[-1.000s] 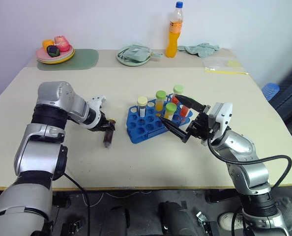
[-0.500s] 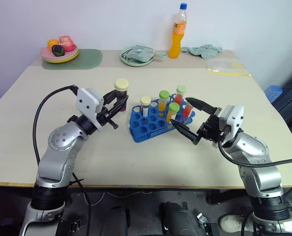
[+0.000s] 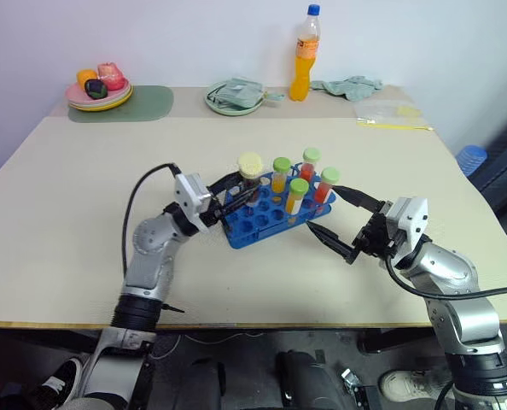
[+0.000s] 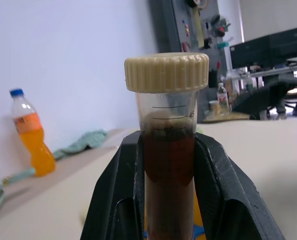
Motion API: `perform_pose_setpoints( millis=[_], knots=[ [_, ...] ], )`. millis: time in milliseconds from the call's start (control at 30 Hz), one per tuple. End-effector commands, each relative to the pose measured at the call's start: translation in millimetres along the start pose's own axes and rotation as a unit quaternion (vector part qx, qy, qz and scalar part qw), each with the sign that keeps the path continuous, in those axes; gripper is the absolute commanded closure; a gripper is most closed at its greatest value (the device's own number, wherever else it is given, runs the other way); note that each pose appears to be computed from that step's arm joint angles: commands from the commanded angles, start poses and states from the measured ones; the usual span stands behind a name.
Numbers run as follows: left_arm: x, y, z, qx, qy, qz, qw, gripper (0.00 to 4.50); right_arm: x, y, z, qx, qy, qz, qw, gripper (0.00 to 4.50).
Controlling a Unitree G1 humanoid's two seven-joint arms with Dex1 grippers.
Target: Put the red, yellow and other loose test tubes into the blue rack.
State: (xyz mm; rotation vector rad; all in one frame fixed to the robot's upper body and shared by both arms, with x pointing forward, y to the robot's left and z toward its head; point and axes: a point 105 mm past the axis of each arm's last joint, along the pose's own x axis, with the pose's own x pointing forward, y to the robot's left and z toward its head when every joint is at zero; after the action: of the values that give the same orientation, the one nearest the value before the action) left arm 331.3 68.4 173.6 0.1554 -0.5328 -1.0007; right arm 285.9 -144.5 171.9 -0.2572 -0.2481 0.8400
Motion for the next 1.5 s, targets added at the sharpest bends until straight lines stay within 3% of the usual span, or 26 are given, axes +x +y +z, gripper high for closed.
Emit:
perform_pose_setpoints(
  millis=[33,333,600,833,1333,1500],
  knots=[
    [16.5,-5.5,5.3,0.039,-0.014,-0.013,0.999,3.71,-3.9,-1.7,14.7,-0.022,-0.012,-0.006,1.000,0.00],
    [21.1,-30.5,-5.4,0.044,-0.003,-0.043,0.998,3.71,-27.2,0.1,15.9,-0.007,0.029,0.006,1.000,0.00],
    [13.6,-28.1,-11.9,0.039,0.019,-0.023,0.999,3.71,-33.5,-2.8,14.3,-0.008,0.045,-0.001,0.999,0.00],
    [12.8,-19.8,-1.7,0.089,0.019,-0.005,0.996,3.71,-32.5,-2.2,18.4,-0.009,0.045,-0.004,0.999,0.00],
    [2.5,-32.0,-21.5,0.029,0.050,0.010,0.998,3.71,-27.8,-7.1,21.6,-0.016,0.046,-0.008,0.999,0.00],
    [-0.8,-13.5,-31.5,-0.074,0.050,0.071,0.993,3.71,-27.0,-6.8,18.3,-0.015,0.045,-0.008,0.999,0.00]
  ],
)
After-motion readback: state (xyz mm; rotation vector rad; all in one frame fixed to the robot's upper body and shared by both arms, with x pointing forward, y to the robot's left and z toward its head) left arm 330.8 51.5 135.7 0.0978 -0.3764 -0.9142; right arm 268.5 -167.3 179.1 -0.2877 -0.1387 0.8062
